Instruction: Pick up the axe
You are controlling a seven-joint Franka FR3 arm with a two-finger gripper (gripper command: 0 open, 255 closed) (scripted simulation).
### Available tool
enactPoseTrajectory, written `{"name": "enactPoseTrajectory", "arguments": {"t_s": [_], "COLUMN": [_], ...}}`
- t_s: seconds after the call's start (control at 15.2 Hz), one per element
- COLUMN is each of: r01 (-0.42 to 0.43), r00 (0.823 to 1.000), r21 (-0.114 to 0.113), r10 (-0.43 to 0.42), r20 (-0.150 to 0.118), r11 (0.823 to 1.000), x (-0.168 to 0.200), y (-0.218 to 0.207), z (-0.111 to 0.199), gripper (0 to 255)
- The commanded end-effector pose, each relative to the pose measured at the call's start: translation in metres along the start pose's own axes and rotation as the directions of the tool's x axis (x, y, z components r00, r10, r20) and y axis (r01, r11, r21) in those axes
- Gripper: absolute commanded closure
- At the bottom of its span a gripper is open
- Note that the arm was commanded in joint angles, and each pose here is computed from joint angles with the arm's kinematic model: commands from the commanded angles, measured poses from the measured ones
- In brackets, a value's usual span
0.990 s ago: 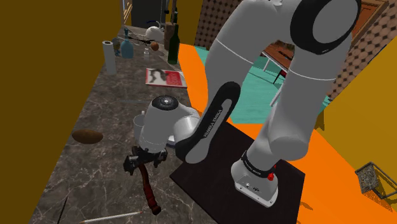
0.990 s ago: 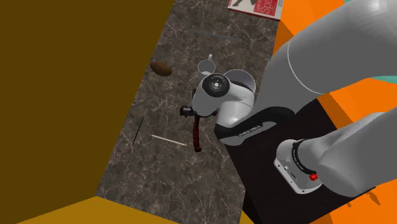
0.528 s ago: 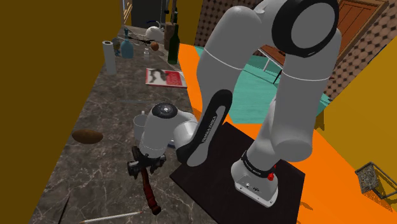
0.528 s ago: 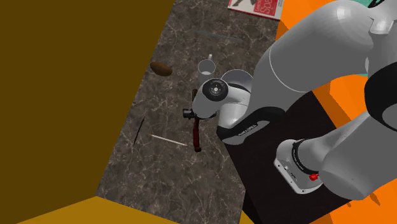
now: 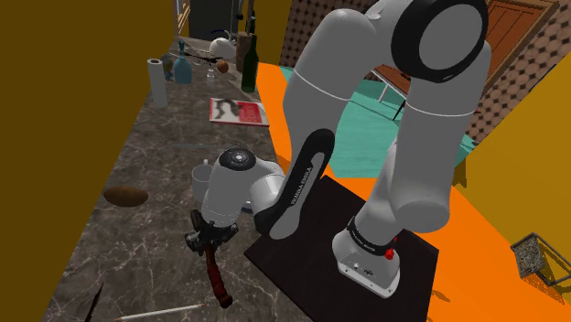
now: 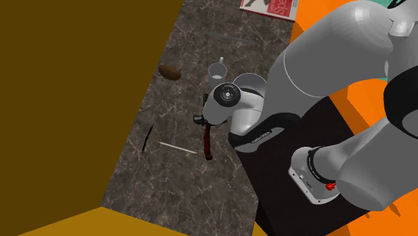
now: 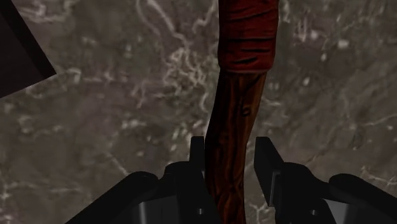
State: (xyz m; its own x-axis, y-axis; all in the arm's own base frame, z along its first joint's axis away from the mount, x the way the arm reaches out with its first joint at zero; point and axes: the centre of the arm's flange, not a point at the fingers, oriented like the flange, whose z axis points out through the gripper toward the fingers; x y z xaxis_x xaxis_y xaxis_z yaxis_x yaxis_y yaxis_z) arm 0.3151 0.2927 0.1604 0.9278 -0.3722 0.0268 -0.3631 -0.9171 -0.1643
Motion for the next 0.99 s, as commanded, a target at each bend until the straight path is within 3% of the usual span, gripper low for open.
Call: {"name": "enactPoseTrajectory", "arguments": {"t_s": [0.0, 0.92], "r01": [0.000, 0.000], "r00": [1.000, 1.000], "r21": [0.003, 0.003], "r10": [0.000, 0.000], "r20": [0.002, 0.002], "r11": [1.000, 1.000], "x": [0.000, 0.002], "y": [-0.002, -0.014], "z": [0.001, -0.072], "gripper": [255, 255]}}
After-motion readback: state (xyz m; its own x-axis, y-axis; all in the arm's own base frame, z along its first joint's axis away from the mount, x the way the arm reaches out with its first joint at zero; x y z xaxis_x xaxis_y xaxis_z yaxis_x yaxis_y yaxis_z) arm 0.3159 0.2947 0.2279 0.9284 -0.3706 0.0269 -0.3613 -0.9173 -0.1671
